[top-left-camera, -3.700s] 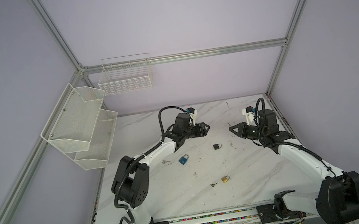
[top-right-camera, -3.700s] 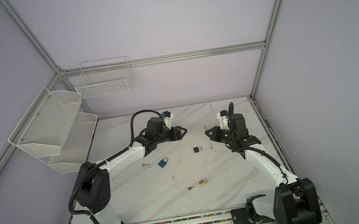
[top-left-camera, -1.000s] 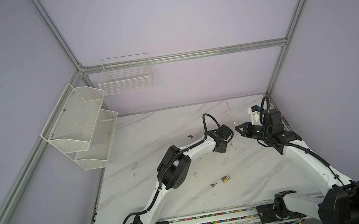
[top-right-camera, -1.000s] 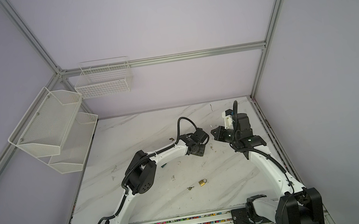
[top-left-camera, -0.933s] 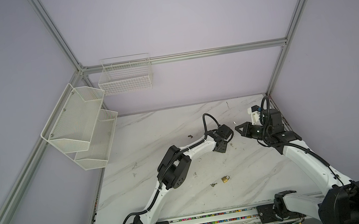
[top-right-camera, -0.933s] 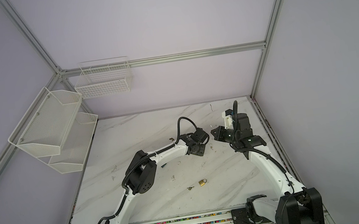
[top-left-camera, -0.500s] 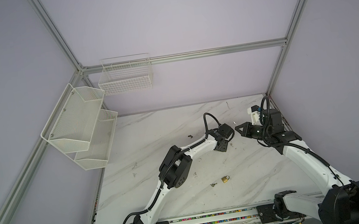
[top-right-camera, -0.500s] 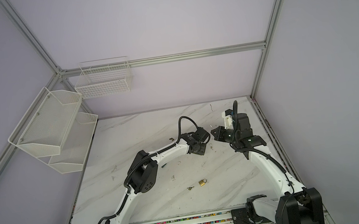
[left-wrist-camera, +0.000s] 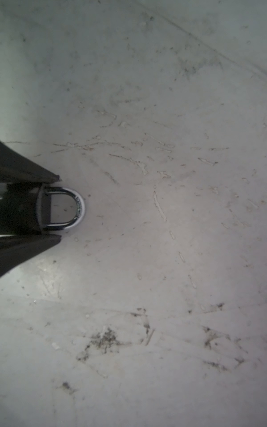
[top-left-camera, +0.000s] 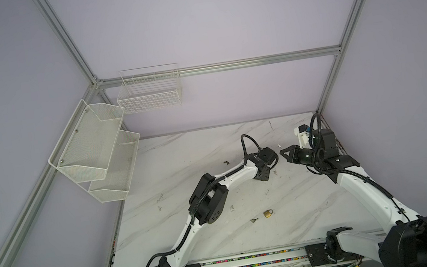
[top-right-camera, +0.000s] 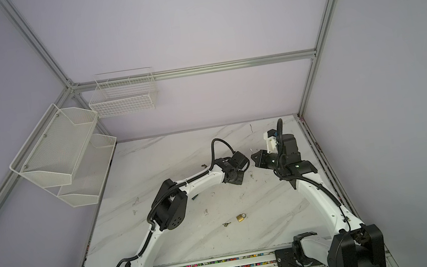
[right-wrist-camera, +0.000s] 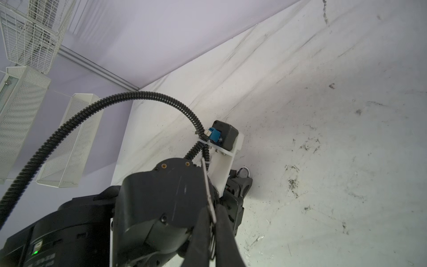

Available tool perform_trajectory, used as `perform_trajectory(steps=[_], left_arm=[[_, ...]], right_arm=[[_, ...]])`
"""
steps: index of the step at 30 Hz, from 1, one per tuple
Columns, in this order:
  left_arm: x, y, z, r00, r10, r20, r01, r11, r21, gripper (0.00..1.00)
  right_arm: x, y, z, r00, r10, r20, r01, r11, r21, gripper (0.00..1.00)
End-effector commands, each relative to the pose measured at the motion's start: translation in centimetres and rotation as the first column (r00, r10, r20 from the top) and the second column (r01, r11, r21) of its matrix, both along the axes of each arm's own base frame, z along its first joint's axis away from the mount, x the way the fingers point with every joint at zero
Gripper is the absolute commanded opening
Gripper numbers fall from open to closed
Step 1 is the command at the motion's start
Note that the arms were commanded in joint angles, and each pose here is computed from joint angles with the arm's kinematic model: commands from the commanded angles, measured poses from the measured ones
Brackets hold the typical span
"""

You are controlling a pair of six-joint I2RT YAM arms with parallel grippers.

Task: Unlock with the key
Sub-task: 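Lift the black padlock with the left gripper toward the right gripper's key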

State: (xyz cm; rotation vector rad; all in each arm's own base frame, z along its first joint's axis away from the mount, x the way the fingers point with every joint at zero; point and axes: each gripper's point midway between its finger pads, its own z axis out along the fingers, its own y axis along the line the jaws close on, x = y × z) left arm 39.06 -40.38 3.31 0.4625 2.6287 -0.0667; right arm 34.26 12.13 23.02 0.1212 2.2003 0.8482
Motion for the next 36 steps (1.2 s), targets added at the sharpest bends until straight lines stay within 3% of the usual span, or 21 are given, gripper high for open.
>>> perform_trajectory(steps=[1,6,10,13,17,21,24,30,36], left_arm=[[1.0,1.3,3.4,0.994,0.104,-0.018,-0.105,0.992,-0.070,0.25],[1.8,3.7,7.1,0.967,0.252,-0.019,-0.252,0.954,-0.162,0.16],[1.9,6.2,9.5,0.926,0.371,-0.068,-0.375,0.887,-0.270,0.12],[1.7,8.0,11.1,0.884,0.453,-0.119,-0.461,0.799,-0.385,0.08],[1.1,10.0,12.8,0.813,0.538,-0.222,-0.562,0.628,-0.539,0.05],[0.2,11.8,14.1,0.752,0.588,-0.298,-0.621,0.480,-0.620,0.02],[-0.1,12.6,14.9,0.724,0.607,-0.328,-0.637,0.406,-0.655,0.02],[-0.9,13.8,15.3,0.681,0.636,-0.363,-0.666,0.332,-0.668,0.01],[-1.6,15.3,15.3,0.648,0.673,-0.356,-0.680,0.302,-0.668,0.00]], right_arm=[[0.2,-1.0,1.1,0.999,-0.006,0.040,0.010,0.996,-0.084,0.00],[0.2,-1.2,1.2,0.999,-0.012,0.042,0.016,0.994,-0.105,0.00],[0.3,-0.6,0.9,0.999,-0.004,0.037,0.009,0.990,-0.143,0.00],[0.4,0.9,0.3,0.999,0.014,0.030,-0.008,0.985,-0.171,0.00],[0.1,5.1,-0.1,0.996,0.077,0.037,-0.069,0.982,-0.179,0.00],[-0.7,9.0,-0.8,0.991,0.132,0.036,-0.127,0.984,-0.122,0.00],[-1.6,12.2,-1.5,0.983,0.180,0.033,-0.176,0.980,-0.094,0.00],[-3.0,16.6,-2.9,0.976,0.217,0.018,-0.215,0.975,-0.055,0.00],[-2.8,18.7,-4.2,0.977,0.212,-0.002,-0.212,0.976,-0.040,0.00]])
